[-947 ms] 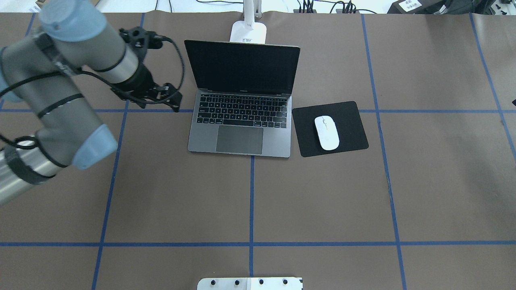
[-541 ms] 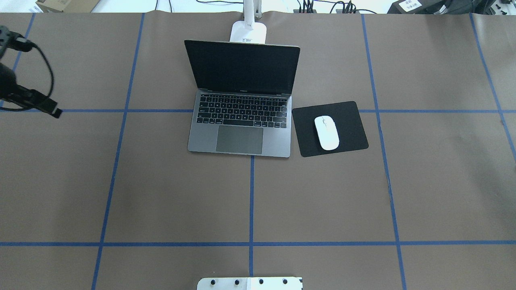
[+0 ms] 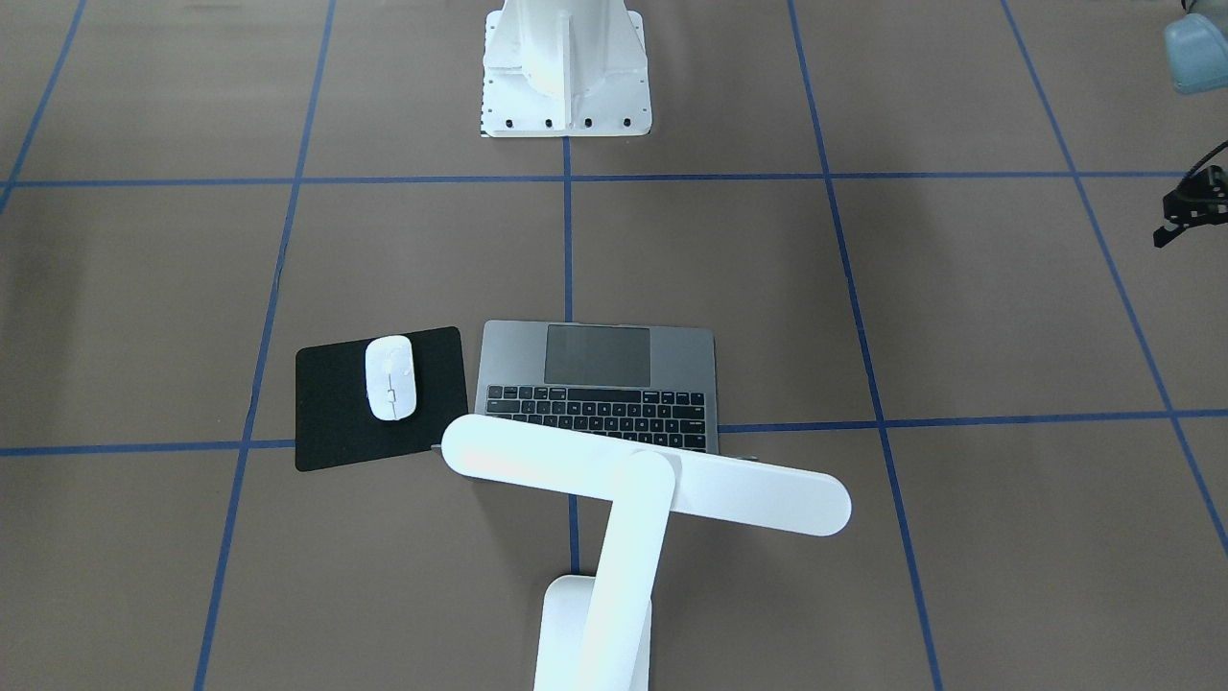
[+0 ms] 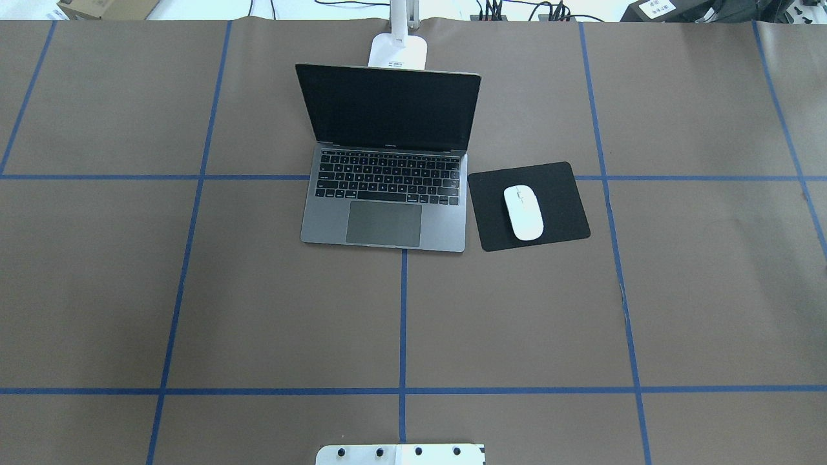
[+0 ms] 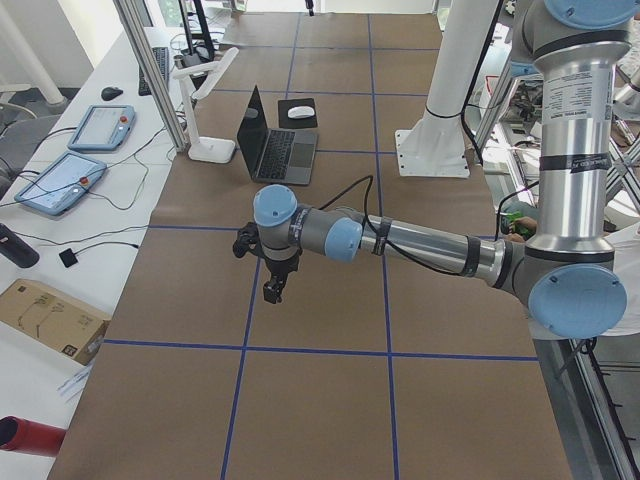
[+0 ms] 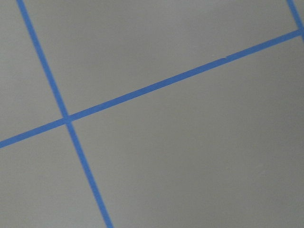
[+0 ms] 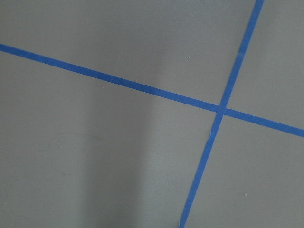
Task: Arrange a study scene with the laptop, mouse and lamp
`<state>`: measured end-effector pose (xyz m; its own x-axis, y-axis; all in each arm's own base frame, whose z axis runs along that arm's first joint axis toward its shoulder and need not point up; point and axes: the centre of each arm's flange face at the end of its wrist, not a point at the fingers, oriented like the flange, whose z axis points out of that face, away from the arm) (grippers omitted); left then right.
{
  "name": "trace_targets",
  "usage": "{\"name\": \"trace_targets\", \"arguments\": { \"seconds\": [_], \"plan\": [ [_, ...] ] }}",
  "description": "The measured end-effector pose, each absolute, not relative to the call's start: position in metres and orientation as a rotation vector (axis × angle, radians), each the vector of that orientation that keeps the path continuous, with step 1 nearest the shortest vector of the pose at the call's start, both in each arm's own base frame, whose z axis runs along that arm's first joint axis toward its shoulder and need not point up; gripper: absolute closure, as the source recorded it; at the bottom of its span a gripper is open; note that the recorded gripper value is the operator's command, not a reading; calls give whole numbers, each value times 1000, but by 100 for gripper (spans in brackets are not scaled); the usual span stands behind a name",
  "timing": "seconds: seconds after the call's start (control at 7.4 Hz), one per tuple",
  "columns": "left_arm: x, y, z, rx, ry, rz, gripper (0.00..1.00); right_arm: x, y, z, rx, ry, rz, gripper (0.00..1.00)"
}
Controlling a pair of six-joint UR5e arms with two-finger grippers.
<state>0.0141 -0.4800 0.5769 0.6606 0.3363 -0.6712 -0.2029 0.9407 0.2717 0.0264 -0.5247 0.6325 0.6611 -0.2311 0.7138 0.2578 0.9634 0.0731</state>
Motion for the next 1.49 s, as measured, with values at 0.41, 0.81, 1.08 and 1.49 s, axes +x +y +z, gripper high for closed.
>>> {"name": "trace_targets", "arguments": {
  "seconds": [0.41, 0.81, 1.08, 1.49],
  "plan": [
    [-20, -476, 606, 160, 789, 241, 1, 33, -496, 654, 7, -795, -214, 1],
    [-25, -472, 624, 126, 791, 210, 1, 40, -493, 653, 33, -771, -122, 1],
    [-28, -465, 642, 91, 791, 177, 1, 42, -498, 646, 48, -761, -117, 1],
    [-30, -461, 658, 52, 790, 118, 1, 37, -506, 638, 50, -747, -116, 1]
  ]
}}
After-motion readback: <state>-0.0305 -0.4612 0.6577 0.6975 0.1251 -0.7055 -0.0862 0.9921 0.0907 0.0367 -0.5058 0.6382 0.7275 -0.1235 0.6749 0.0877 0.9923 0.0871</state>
